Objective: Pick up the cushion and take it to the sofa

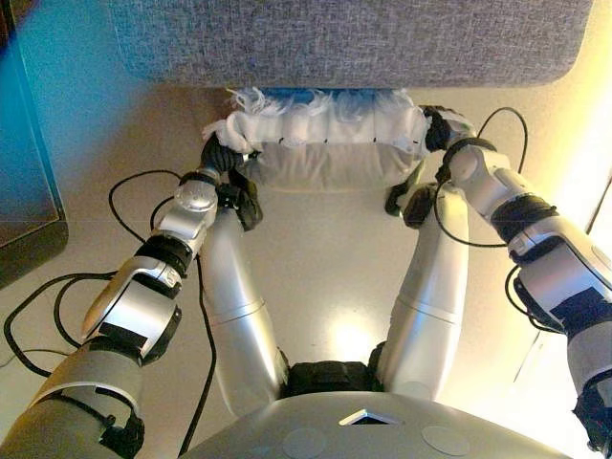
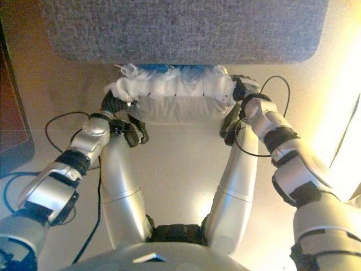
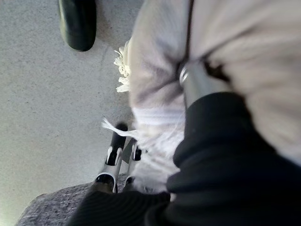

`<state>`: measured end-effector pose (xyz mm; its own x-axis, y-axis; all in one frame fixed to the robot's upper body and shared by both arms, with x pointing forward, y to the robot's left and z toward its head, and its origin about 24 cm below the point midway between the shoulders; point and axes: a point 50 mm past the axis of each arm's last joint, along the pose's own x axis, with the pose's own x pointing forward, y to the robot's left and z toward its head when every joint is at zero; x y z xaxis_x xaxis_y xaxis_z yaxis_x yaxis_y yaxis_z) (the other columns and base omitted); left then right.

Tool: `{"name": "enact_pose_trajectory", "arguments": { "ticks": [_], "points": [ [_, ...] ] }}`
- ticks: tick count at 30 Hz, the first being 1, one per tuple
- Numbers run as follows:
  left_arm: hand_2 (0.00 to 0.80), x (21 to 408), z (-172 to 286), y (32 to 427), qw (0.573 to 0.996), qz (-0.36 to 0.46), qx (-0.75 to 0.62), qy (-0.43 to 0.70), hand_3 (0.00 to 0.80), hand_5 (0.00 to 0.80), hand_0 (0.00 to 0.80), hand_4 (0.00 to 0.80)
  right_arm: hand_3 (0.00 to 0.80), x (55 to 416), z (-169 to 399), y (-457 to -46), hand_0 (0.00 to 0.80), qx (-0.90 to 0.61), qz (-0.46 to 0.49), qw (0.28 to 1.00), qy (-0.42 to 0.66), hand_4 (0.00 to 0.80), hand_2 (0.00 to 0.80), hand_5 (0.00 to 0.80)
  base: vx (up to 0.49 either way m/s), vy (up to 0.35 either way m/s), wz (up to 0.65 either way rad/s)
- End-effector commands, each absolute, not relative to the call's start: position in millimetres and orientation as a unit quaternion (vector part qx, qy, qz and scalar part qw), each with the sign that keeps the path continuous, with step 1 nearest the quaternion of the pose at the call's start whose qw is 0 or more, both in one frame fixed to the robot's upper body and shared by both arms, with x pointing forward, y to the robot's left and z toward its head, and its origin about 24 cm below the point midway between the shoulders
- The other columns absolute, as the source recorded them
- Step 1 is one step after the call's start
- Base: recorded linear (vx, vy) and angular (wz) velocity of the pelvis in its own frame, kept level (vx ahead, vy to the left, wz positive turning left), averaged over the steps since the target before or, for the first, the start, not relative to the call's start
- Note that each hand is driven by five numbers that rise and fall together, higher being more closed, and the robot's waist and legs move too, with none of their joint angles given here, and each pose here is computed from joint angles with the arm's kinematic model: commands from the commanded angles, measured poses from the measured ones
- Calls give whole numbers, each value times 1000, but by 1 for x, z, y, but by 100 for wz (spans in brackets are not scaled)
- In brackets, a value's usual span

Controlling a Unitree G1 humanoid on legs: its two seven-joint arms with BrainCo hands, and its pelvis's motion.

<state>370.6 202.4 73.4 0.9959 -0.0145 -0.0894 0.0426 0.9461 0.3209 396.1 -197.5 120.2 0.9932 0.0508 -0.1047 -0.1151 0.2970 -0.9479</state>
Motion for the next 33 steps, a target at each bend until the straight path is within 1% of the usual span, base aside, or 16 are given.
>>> {"name": "enact_pose_trajectory", "arguments": {
  "ticks": [1, 9, 10, 13, 18, 22, 26, 30, 33],
  "points": [
    [800, 374, 91, 161, 989, -81, 121, -25, 800, 800, 800, 800, 800, 396, 123, -177, 800, -538, 69, 840, -7, 800, 800, 800, 0, 0, 0],
    [800, 370, 90, 159, 989, -80, 116, -41, 800, 800, 800, 800, 800, 391, 114, -178, 800, -469, 42, 882, -11, 800, 800, 800, 0, 0, 0],
    [800, 368, 90, 158, 989, -80, 114, -49, 800, 800, 800, 800, 800, 389, 112, -177, 800, -428, 35, 903, -13, 800, 800, 800, 0, 0, 0],
    [800, 363, 87, 155, 990, -73, 101, -64, 800, 800, 800, 800, 800, 383, 104, -172, 800, -348, 32, 937, -19, 800, 800, 800, 17, -4, -4],
    [800, 352, 89, 152, 991, -64, 67, -98, 800, 800, 800, 800, 800, 367, 96, -165, 800, -244, 45, 968, -41, 800, 800, 800, 39, -3, -11],
    [800, 346, 99, 156, 990, -50, 52, -124, 800, 800, 800, 800, 800, 354, 98, -159, 800, -187, 58, 978, -72, 800, 800, 800, 49, -18, -2],
    [800, 337, 99, 163, 990, -37, 38, -129, 800, 800, 800, 800, 800, 335, 93, -165, 800, -142, 66, 984, -87, 800, 800, 800, 61, -9, -8],
    [800, 326, 91, 176, 993, -33, 30, -113, 800, 800, 800, 800, 800, 320, 82, -172, 800, -115, 80, 987, -77, 800, 800, 800, 167, -43, -1],
    [800, 316, 83, 188, 995, -27, 10, -95, 800, 800, 800, 800, 800, 315, 81, -175, 800, -86, 103, 989, -60, 800, 800, 800, 169, 6, -14]
  ]
}}
